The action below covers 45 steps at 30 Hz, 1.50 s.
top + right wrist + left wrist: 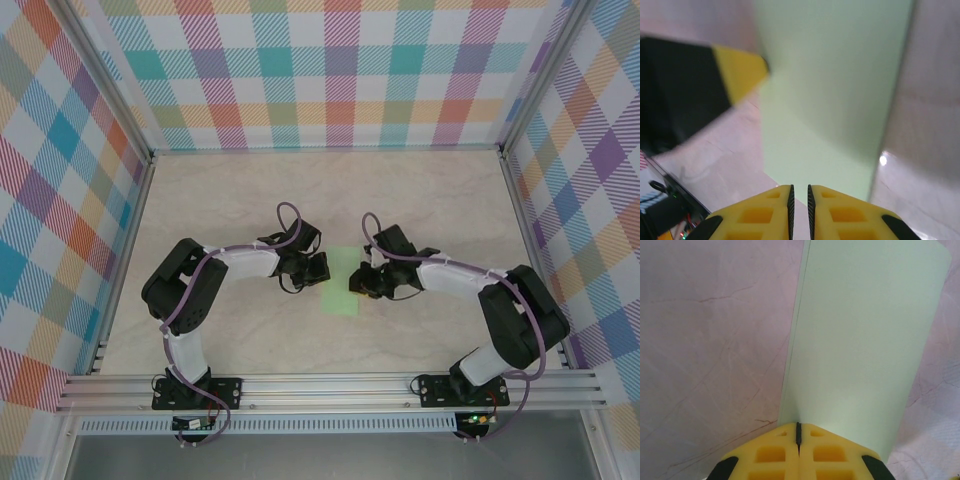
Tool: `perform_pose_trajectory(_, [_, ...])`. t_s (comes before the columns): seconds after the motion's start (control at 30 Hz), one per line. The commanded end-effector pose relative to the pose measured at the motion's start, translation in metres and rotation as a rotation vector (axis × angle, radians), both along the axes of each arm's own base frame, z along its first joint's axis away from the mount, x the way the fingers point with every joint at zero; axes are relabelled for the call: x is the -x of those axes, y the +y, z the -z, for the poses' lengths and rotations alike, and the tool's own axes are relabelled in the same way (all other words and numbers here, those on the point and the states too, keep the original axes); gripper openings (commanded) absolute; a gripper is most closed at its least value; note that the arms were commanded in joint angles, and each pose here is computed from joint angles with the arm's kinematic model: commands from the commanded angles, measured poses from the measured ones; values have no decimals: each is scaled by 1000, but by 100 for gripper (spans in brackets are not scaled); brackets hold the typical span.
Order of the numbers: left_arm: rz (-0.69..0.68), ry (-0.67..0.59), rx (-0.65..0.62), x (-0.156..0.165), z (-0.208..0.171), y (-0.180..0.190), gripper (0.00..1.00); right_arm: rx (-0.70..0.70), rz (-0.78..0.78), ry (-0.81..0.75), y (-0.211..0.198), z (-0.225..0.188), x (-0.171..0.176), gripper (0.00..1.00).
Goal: Fold a paper plane with a square sheet of paper (pick it up from the middle)
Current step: Fold the square sheet of paper in half at the center of the table.
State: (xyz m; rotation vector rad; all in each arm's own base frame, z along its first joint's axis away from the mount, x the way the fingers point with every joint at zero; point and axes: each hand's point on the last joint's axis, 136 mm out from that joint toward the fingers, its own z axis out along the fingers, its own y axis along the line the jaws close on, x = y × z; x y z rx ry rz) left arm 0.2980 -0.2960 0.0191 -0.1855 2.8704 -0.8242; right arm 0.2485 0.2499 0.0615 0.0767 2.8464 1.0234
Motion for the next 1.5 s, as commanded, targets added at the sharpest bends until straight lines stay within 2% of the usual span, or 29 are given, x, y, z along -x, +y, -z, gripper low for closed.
perform_pose_trajectory(0.0, [4, 110, -151, 30, 27, 30, 0, 8, 69, -45, -7, -10, -38, 18])
perform_pose_trajectory(0.23, [4, 114, -157, 31, 30, 31, 0, -108, 139, -21, -5, -4, -99, 17])
perform_pose_trajectory(0.4, [8, 115, -159, 30, 29, 31, 0, -126, 157, -33, -7, -4, -118, 18])
perform_pose_trajectory(0.73, [13, 119, -167, 33, 31, 33, 0, -133, 147, 24, -1, 25, -126, 18])
perform_pose_trajectory(0.97, [20, 110, -149, 31, 27, 29, 0, 25, 162, 82, -23, 71, -112, 19])
perform_pose_trajectory(1.07, [27, 97, -139, 30, 21, 28, 0, 24, 149, 108, -24, 81, -102, 19])
perform_pose_trajectory(1.13, [27, 86, -128, 28, 16, 26, 0, -8, 132, 90, -19, 70, -104, 19])
perform_pose_trajectory(1.27, [37, 48, -115, 20, -7, 22, 1, -44, 90, 11, -11, 19, -117, 21])
perform_pose_trajectory(1.4, [33, -17, -84, 16, -40, 23, 16, -32, 107, -84, -19, -25, -117, 28])
perform_pose_trajectory(1.47, [17, -35, -68, 16, -51, 28, 25, -33, 126, -97, -23, -33, -107, 33])
